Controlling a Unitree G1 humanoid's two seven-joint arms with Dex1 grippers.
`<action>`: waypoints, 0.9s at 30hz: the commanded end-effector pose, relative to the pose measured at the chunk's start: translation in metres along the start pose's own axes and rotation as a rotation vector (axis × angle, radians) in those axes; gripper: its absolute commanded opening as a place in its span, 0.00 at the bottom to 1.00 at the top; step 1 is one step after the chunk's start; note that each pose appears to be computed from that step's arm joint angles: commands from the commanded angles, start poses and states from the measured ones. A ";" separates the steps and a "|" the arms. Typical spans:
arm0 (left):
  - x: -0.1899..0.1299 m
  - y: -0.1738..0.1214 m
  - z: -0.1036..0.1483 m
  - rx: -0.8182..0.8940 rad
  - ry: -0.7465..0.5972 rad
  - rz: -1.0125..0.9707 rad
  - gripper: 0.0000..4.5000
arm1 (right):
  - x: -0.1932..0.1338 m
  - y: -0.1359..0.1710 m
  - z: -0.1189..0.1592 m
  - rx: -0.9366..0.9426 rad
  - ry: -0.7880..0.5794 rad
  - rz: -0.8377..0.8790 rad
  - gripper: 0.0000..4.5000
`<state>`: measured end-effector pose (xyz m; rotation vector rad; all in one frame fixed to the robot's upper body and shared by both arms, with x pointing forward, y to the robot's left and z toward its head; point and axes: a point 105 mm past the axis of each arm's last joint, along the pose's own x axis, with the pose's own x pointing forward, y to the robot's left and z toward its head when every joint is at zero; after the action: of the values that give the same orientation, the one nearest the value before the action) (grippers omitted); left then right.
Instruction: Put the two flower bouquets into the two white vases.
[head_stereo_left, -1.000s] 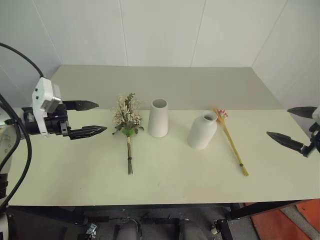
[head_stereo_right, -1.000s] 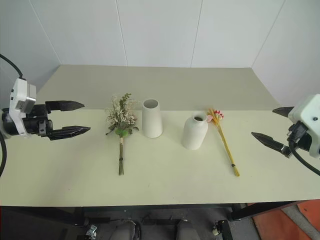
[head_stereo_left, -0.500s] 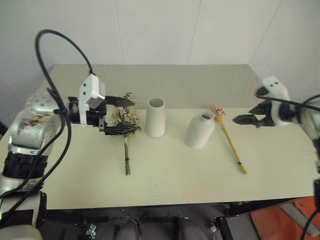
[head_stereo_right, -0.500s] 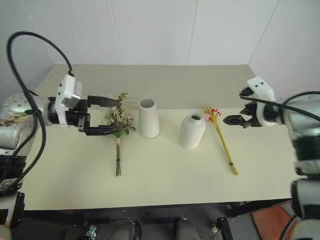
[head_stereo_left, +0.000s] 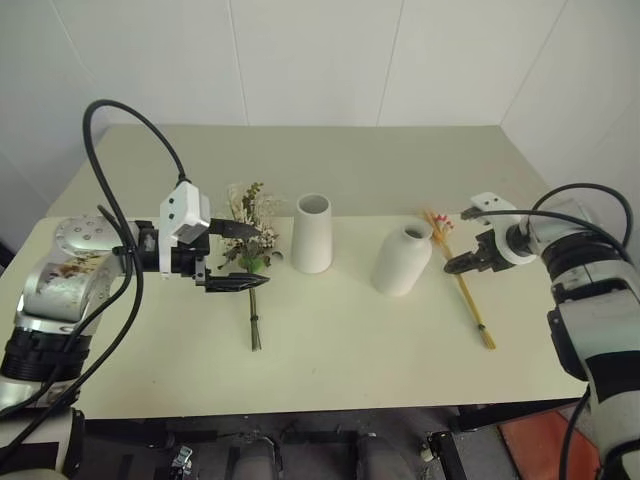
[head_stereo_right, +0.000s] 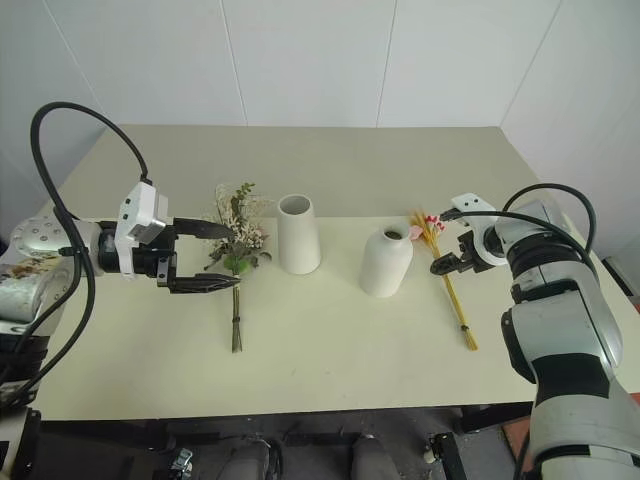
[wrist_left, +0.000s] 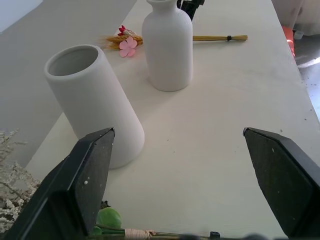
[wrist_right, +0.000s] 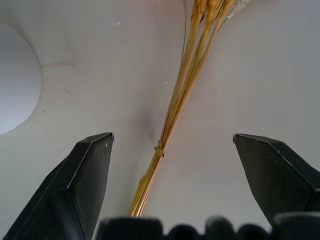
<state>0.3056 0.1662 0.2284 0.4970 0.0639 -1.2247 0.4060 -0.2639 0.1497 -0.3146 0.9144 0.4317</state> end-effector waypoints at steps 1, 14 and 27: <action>-0.008 0.001 0.010 0.041 -0.011 0.029 1.00 | -0.003 0.000 0.006 -0.019 -0.020 0.003 0.72; -0.005 0.006 0.012 0.049 -0.005 0.023 1.00 | 0.010 0.000 -0.007 0.040 -0.006 -0.004 0.01; -0.015 0.007 0.012 0.047 0.011 0.058 1.00 | -0.164 -0.013 0.117 -0.075 -1.147 -0.503 0.01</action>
<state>0.3073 0.1723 0.2348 0.5122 0.0631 -1.1912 0.4299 -0.2655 0.3038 -0.2982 -0.0783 0.1328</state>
